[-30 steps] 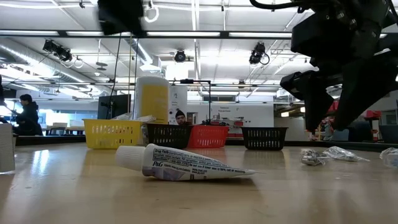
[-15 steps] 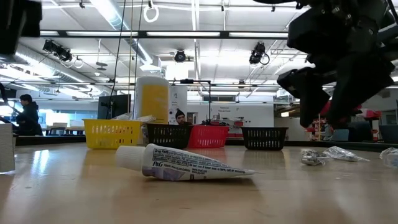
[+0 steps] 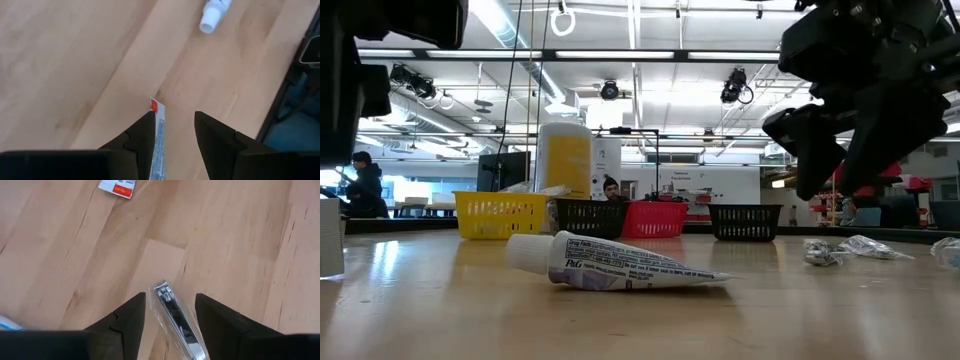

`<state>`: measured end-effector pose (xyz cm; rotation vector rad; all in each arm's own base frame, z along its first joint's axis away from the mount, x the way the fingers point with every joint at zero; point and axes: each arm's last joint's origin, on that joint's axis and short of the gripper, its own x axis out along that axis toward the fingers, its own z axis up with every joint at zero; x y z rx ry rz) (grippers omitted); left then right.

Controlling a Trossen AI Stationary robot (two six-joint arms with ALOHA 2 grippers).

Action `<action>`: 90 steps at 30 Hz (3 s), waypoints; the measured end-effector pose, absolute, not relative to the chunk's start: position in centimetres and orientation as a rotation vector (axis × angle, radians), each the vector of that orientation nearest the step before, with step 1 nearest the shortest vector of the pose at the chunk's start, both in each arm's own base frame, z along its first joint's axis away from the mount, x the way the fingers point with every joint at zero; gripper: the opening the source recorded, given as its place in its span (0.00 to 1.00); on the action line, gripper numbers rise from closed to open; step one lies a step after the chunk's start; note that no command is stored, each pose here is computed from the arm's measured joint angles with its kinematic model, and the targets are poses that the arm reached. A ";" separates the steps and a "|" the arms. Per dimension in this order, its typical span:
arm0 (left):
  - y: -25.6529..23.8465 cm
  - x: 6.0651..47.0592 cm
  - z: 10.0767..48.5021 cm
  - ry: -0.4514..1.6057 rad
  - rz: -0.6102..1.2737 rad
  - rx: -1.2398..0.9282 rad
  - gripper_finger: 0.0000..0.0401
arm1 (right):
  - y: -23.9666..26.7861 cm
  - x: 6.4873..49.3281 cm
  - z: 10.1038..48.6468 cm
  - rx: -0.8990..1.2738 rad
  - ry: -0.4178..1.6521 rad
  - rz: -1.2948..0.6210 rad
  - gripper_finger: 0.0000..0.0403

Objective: Pick & Place Travel size toiletries
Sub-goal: Put the white toothpaste into the red bin

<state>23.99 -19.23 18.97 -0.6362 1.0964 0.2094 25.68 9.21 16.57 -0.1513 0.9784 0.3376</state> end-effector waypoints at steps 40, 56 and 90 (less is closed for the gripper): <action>-20.3 25.2 14.7 1.240 0.245 -0.400 0.05 | 9.4 26.2 17.0 -0.139 0.905 0.341 0.46; -14.9 31.2 19.1 0.981 0.444 -0.202 0.02 | 9.4 26.4 17.2 -0.135 0.876 0.342 0.44; 15.8 39.1 19.1 0.686 0.729 -0.308 0.02 | 8.5 26.7 17.1 -0.222 0.872 0.321 0.42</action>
